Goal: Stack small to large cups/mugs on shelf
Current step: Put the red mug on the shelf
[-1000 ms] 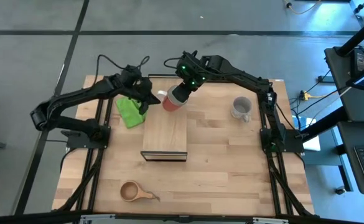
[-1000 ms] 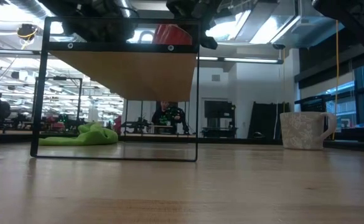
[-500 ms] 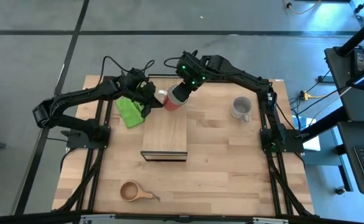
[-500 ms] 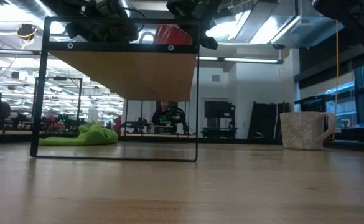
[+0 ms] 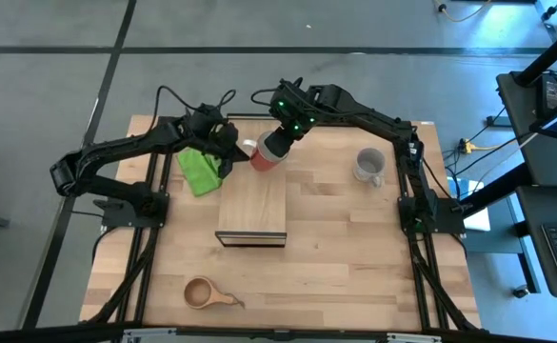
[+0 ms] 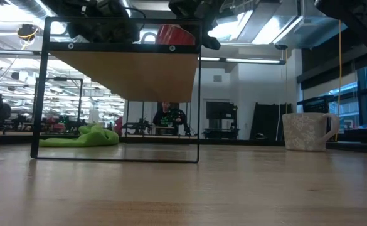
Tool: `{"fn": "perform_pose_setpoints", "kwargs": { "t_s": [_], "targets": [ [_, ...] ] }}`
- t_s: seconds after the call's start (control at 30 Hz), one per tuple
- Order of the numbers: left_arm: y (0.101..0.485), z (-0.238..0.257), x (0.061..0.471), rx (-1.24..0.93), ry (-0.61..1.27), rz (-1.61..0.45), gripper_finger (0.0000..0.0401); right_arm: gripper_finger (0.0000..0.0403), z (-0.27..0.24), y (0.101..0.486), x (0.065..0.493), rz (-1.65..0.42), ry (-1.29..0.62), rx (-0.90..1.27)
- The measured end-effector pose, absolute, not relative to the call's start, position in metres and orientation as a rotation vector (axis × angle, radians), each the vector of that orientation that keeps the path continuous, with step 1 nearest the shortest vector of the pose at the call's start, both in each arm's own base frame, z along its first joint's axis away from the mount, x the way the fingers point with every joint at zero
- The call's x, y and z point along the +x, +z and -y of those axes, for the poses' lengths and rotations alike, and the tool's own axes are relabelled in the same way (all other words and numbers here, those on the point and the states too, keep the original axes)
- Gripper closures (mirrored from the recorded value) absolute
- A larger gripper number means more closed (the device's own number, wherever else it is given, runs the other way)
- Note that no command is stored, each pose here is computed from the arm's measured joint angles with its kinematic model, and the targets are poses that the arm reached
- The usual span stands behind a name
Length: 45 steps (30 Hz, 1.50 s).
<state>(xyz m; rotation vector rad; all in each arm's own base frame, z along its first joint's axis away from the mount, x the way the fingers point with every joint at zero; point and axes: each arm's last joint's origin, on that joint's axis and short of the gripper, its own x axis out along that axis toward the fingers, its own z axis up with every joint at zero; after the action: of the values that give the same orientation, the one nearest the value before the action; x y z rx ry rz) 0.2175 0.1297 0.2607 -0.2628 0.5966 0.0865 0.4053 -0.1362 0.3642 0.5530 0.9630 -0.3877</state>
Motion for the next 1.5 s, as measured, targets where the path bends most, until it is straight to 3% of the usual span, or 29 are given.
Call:
{"fn": "perform_pose_setpoints", "kwargs": {
  "t_s": [0.73,1.1,1.5],
  "targets": [
    [0.2617,-0.1306,0.2181,-0.239,0.102,-0.588,0.0387,0.036,0.137,0.3649,0.4066,-0.947,-0.383,0.543],
    [0.2603,-0.13,0.2171,-0.249,0.101,-0.604,0.0387,0.0332,0.1372,0.3659,0.4085,-0.927,-0.375,0.542],
    [0.2585,-0.1296,0.2165,-0.253,0.1,-0.611,0.0387,0.0329,0.1383,0.3663,0.4085,-0.923,-0.373,0.518]
  ]
}}
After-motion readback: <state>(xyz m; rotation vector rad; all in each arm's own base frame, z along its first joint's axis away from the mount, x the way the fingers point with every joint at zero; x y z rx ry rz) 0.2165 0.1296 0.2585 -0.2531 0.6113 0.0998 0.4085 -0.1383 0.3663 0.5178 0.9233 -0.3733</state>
